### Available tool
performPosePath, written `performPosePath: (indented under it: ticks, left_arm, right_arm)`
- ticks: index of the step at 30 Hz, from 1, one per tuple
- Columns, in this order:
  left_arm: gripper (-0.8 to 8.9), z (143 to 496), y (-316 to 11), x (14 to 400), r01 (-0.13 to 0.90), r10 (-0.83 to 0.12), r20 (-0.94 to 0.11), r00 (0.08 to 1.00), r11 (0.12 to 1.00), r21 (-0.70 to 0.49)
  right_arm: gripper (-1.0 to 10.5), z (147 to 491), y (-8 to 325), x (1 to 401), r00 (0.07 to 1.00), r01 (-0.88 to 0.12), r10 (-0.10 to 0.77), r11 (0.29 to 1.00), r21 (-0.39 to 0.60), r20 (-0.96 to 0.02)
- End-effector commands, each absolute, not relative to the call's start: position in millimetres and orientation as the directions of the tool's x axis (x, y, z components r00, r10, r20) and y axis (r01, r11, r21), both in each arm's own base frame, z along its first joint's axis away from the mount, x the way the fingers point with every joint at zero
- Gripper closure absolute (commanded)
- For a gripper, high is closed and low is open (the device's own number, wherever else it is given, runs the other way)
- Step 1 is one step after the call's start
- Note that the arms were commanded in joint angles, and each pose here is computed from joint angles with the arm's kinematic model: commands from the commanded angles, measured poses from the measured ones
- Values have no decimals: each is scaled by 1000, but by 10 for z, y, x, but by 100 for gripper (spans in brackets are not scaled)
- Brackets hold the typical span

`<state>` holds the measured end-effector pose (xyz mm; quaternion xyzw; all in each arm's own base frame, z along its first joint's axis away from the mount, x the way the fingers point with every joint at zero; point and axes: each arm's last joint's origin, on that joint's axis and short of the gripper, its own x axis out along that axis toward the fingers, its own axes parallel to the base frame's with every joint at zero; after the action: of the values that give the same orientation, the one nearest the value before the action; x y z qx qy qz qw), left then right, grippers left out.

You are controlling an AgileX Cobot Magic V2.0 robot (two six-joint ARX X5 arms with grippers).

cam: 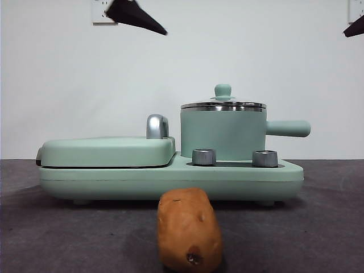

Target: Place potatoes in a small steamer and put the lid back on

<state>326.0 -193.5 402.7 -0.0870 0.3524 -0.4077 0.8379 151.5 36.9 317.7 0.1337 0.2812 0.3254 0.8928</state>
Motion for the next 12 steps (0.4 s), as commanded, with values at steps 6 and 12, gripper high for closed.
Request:
performPosePath:
  ticks: [6, 12]
  left_arm:
    - [315, 4086, -2525, 3497, 663, -671, -558, 487, 701, -264]
    - [316, 3859, -2870, 3560, 657, -563, -597, 571, 750, -80]
  right_arm:
    - [499, 3219, 415, 1513, 612, -529, 680, 731, 431, -403]
    - [499, 3221, 434, 1503, 587, -549, 707, 706, 448, -395]
